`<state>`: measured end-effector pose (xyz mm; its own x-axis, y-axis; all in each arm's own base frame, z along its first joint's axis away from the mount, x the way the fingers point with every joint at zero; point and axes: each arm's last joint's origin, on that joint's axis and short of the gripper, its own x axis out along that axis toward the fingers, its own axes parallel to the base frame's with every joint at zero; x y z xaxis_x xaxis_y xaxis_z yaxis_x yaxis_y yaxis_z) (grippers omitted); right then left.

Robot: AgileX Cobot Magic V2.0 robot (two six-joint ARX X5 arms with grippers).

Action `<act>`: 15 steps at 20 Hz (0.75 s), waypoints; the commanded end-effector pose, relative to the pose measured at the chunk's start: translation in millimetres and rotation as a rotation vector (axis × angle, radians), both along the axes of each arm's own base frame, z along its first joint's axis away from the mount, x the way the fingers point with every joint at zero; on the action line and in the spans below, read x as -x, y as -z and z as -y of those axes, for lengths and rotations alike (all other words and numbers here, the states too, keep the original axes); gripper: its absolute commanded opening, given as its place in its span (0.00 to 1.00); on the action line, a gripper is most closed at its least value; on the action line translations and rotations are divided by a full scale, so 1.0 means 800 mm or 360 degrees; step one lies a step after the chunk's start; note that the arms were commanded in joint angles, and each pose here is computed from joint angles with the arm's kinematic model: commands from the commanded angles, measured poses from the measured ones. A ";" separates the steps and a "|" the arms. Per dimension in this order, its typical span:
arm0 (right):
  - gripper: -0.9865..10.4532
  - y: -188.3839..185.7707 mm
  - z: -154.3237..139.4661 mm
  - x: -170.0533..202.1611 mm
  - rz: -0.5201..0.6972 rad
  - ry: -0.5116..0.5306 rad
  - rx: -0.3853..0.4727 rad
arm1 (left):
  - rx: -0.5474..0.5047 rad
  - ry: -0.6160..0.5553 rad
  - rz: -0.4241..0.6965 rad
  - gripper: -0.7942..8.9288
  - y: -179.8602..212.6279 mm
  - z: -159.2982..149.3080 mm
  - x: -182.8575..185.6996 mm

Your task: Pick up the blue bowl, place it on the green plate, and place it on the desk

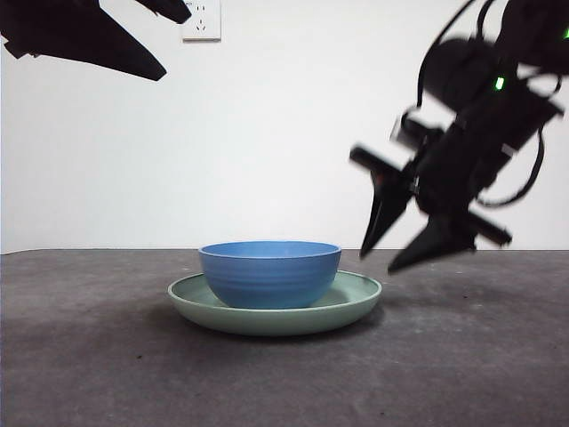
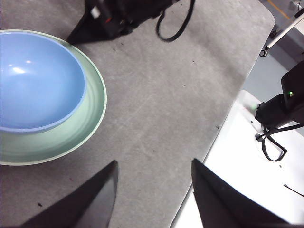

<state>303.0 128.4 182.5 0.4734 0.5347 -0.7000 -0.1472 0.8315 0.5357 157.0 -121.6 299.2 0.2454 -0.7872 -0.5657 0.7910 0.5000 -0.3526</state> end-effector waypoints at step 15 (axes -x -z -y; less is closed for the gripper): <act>0.25 -0.173 0.062 0.175 0.0538 -0.0578 0.0100 | 0.0010 0.0030 0.0036 0.34 -0.003 0.003 -0.001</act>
